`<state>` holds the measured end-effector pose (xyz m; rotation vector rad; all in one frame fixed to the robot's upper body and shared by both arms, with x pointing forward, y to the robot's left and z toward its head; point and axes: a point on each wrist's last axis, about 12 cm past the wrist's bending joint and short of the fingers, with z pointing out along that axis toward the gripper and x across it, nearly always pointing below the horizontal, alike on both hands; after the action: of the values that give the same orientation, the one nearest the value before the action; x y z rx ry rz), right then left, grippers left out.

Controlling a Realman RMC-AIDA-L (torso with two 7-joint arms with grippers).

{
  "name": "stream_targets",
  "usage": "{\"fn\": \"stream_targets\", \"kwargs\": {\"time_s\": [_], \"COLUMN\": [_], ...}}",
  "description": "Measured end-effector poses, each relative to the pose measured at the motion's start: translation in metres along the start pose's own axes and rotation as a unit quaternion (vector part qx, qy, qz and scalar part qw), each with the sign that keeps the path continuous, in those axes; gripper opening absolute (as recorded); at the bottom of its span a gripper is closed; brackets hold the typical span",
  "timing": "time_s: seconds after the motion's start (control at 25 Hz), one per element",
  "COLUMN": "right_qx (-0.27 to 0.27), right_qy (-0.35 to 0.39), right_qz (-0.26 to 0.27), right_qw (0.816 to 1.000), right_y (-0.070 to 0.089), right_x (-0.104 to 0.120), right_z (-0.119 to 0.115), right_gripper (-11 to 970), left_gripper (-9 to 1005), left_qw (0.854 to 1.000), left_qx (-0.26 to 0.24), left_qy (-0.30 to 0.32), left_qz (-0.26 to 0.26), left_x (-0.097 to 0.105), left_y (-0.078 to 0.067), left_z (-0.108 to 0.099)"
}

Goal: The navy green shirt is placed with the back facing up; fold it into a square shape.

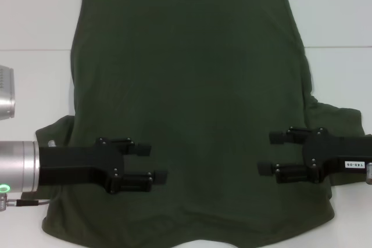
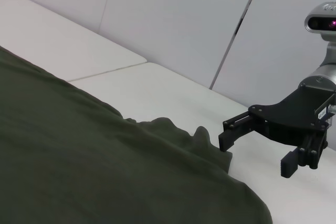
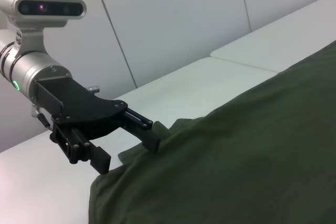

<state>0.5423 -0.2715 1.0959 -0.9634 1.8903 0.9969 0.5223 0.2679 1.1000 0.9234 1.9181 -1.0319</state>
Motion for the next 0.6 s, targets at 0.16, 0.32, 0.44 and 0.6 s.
{"fn": "stream_targets", "kwargs": {"time_s": [0.16,0.32,0.44,0.6], "right_qx": [-0.001,-0.002,-0.002,-0.002], "right_qy": [0.0,0.0,0.0,0.0], "right_qz": [0.0,-0.002,-0.002,-0.001], "right_qw": [1.0,1.0,1.0,1.0], "right_y": [0.0002,0.0001,0.0001,0.0002], "right_x": [-0.0005,-0.0011,-0.0011,-0.0008], "right_z": [0.0006,0.0006,0.0006,0.0007], "right_gripper": [945,944,944,945], "left_gripper": [813,813,814,814], "left_qw": [1.0,1.0,1.0,1.0], "left_qx": [0.0,0.001,0.0,0.0], "left_qy": [0.001,0.001,0.001,0.0], "left_qz": [0.001,0.002,0.002,0.003], "left_x": [-0.0005,-0.0009,-0.0011,-0.002], "left_y": [0.0002,0.0003,0.0004,0.0007], "left_z": [0.0,0.0,-0.0002,-0.0004]}}
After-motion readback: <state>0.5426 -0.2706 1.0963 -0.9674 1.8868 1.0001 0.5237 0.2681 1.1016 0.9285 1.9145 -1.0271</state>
